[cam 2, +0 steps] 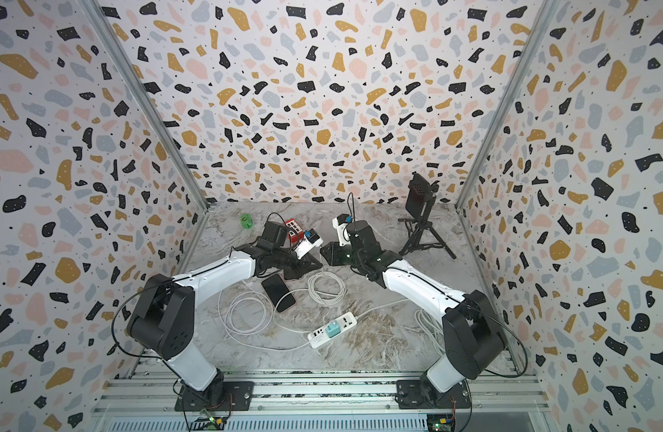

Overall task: Plug the charging cable into the phone
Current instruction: Pick up the charging cable from the center of the board.

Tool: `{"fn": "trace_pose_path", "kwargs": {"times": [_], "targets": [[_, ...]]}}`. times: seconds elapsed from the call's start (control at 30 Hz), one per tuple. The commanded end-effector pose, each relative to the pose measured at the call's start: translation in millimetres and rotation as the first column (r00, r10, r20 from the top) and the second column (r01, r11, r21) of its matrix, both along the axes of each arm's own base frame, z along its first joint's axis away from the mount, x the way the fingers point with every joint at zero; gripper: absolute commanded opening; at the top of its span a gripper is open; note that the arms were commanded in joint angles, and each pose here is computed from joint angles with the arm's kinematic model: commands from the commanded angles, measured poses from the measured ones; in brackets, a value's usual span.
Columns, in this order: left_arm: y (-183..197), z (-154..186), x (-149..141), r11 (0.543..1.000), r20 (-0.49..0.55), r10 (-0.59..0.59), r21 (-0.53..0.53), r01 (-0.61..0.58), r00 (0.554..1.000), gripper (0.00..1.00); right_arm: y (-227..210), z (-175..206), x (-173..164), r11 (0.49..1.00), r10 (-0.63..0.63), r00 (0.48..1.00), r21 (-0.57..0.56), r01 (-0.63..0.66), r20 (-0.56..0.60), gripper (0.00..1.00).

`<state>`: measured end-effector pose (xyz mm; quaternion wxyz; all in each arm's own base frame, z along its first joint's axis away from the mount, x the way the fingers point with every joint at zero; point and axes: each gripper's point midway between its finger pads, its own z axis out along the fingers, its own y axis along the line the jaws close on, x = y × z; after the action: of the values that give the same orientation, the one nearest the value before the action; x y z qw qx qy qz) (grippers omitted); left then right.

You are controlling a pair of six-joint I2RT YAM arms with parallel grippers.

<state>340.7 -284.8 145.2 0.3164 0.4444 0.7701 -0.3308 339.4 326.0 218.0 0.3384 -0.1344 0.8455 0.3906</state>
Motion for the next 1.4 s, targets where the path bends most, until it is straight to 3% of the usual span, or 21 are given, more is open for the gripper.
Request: {"fn": "trace_pose_path", "kwargs": {"times": [0.0,0.17,0.33,0.47,0.77,1.1,1.37], "targets": [[-8.6,34.9,-3.6,0.997,0.066,-0.049,-0.063,0.054,0.997,0.00,-10.0,19.7,-8.0,1.000,0.021,0.997,-0.020,-0.019,0.073,0.45],[-8.9,42.3,-17.4,0.992,0.037,-0.090,-0.084,0.093,0.995,0.00,-32.1,22.3,-19.8,0.996,0.038,0.979,-0.085,-0.021,0.202,0.55],[-13.6,55.7,-27.7,0.983,-0.019,-0.118,-0.147,0.114,0.993,0.00,-30.0,36.4,-39.7,0.994,0.096,0.913,0.013,-0.110,0.396,0.54],[-15.4,55.8,-27.1,0.982,-0.054,-0.104,-0.166,0.094,0.993,0.00,-41.8,47.6,-25.3,0.993,-0.061,0.912,0.116,0.015,0.406,0.50],[-18.4,58.0,-20.2,0.981,-0.104,-0.063,-0.190,0.043,0.993,0.00,-25.4,53.2,-3.6,0.956,-0.142,0.920,0.291,0.032,0.365,0.45],[-18.7,50.7,-10.6,0.985,-0.172,-0.003,-0.169,-0.027,0.985,0.00,-16.3,44.7,-1.0,0.974,-0.151,0.882,0.218,0.056,0.447,0.43],[-18.8,50.4,-11.0,0.985,-0.185,0.002,-0.171,-0.034,0.983,0.00,-8.1,27.0,6.2,0.990,-0.123,0.881,0.124,0.074,0.456,0.37]]}}
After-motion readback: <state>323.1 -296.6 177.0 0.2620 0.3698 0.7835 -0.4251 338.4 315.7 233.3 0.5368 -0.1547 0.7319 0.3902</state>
